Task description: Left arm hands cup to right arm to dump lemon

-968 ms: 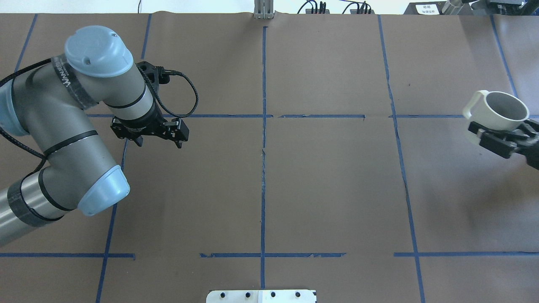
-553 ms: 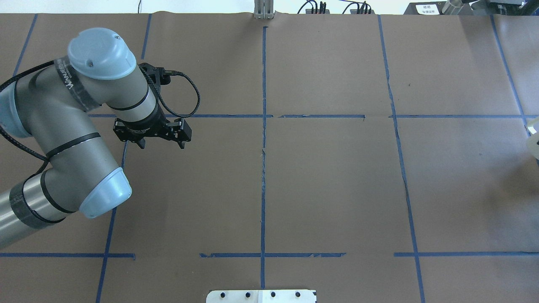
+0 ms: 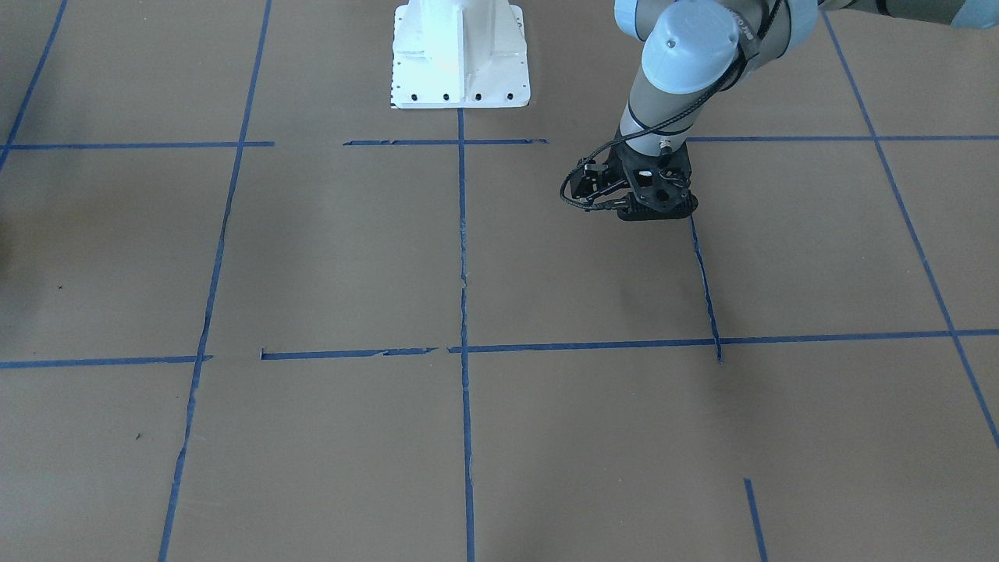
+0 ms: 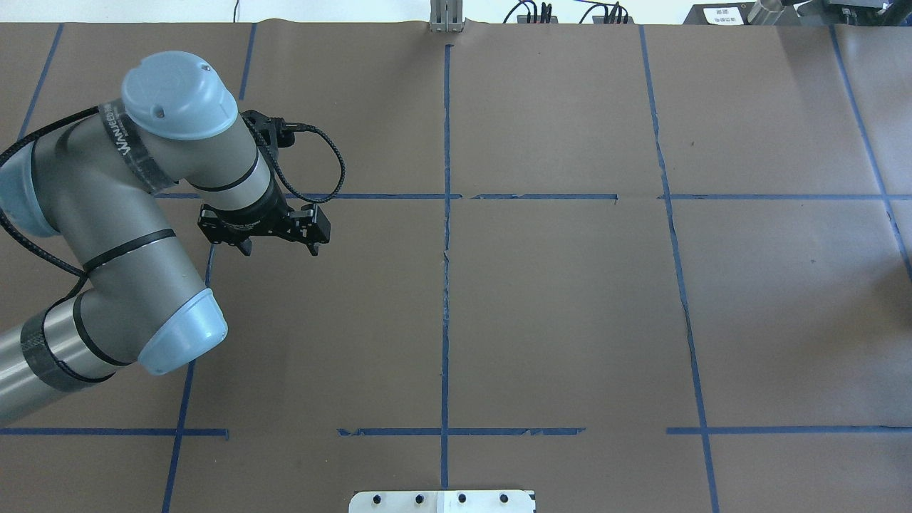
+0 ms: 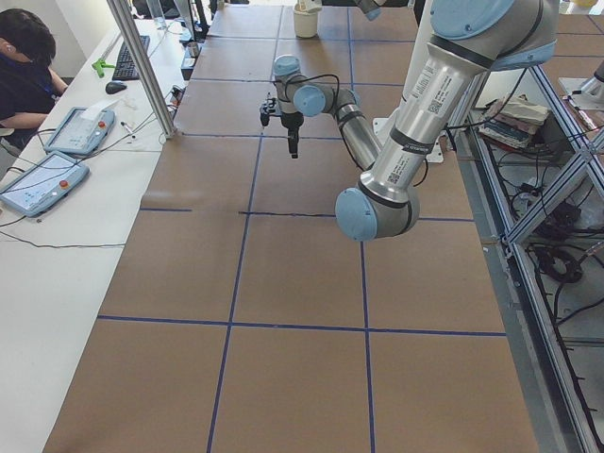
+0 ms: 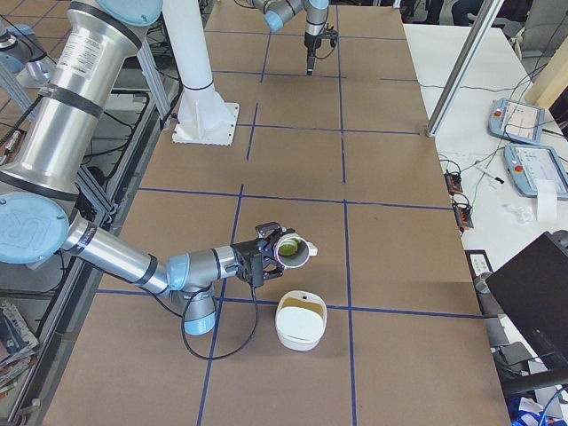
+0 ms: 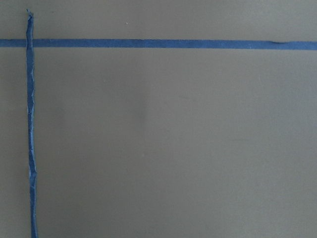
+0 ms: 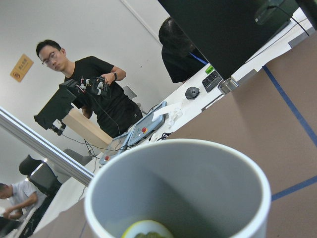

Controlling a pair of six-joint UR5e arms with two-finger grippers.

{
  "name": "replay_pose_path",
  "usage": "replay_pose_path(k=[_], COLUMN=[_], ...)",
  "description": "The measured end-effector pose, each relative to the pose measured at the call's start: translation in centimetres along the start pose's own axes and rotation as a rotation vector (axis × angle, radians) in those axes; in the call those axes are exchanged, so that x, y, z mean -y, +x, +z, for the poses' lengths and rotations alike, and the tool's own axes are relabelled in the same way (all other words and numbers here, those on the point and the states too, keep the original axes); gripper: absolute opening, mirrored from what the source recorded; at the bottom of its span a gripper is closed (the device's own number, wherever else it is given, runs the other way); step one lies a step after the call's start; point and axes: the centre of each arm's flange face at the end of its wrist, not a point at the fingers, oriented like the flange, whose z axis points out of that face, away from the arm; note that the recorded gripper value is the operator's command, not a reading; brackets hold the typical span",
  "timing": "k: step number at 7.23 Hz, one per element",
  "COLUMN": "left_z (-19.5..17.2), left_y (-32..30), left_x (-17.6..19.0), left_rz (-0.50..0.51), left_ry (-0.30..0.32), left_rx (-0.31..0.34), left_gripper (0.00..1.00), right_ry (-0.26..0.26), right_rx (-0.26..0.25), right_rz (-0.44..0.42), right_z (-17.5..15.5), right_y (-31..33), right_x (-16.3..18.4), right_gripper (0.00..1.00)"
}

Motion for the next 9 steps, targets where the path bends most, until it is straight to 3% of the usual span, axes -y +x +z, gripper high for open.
replay_pose_path(k=[3,9], left_z=[-0.1,-1.4], left_y=[0.3,1.0], left_x=[-0.3,-0.6], left_rz=[0.001,0.007], left_ry=[0.0,0.014], left_rx=[-0.004,-0.024], left_gripper=[1.0,1.0], right_ry=[0.066,0.114], right_rx=[0.047,0.282], right_rz=[0.36,0.929], right_z=[1.1,0.5], right_y=[0.1,1.7], right_x=[1.7,4.4], right_gripper=[0.25,0.27])
